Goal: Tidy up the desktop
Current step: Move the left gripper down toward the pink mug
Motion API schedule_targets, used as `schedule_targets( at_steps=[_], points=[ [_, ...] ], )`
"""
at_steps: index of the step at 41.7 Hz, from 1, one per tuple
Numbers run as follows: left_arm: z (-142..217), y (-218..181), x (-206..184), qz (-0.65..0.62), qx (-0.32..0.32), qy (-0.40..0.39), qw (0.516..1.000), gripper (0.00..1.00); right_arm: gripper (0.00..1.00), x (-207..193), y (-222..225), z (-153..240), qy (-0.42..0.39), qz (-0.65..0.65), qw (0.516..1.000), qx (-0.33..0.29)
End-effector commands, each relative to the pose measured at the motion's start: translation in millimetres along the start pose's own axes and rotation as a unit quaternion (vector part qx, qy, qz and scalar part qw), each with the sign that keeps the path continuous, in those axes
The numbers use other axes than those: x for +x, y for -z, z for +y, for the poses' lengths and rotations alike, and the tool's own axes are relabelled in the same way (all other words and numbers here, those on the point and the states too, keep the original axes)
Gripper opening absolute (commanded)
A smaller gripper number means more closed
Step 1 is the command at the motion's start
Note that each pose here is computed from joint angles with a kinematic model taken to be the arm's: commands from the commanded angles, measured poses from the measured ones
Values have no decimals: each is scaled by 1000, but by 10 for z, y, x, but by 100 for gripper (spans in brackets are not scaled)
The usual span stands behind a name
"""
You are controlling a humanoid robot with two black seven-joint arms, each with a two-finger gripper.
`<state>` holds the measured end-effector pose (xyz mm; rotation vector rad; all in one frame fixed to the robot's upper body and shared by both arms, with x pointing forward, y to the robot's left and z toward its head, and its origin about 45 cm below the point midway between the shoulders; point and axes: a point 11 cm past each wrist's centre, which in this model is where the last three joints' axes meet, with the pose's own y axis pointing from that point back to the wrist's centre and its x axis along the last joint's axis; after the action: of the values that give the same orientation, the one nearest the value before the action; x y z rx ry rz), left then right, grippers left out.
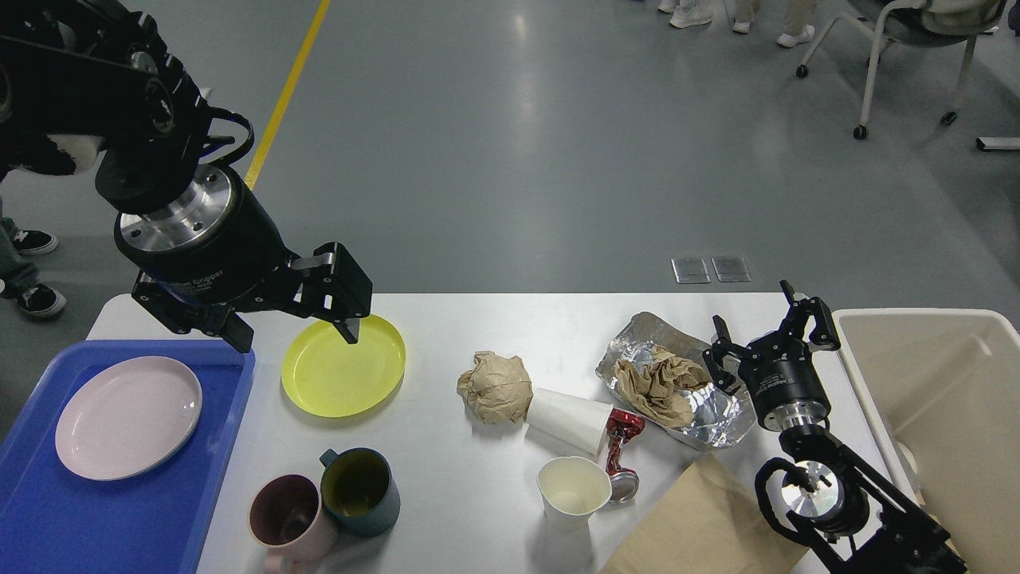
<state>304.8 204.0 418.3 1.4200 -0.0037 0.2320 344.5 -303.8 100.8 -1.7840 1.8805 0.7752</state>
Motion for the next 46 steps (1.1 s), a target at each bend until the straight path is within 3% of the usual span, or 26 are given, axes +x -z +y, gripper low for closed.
schedule_targets(
  at_steps=[1,14,30,46],
  points=[
    [-28,76,12,11,-6,4,1000,96,100,0,0,0,0,0,1000,0],
    [-595,537,82,56,2,23,998,96,100,0,0,0,0,0,1000,0],
    [-1313,1293,-192,128,41,62,989,95,100,0,0,0,0,0,1000,0],
    [-1812,1631,-357,151,53,71,985,95,100,0,0,0,0,0,1000,0]
  ],
)
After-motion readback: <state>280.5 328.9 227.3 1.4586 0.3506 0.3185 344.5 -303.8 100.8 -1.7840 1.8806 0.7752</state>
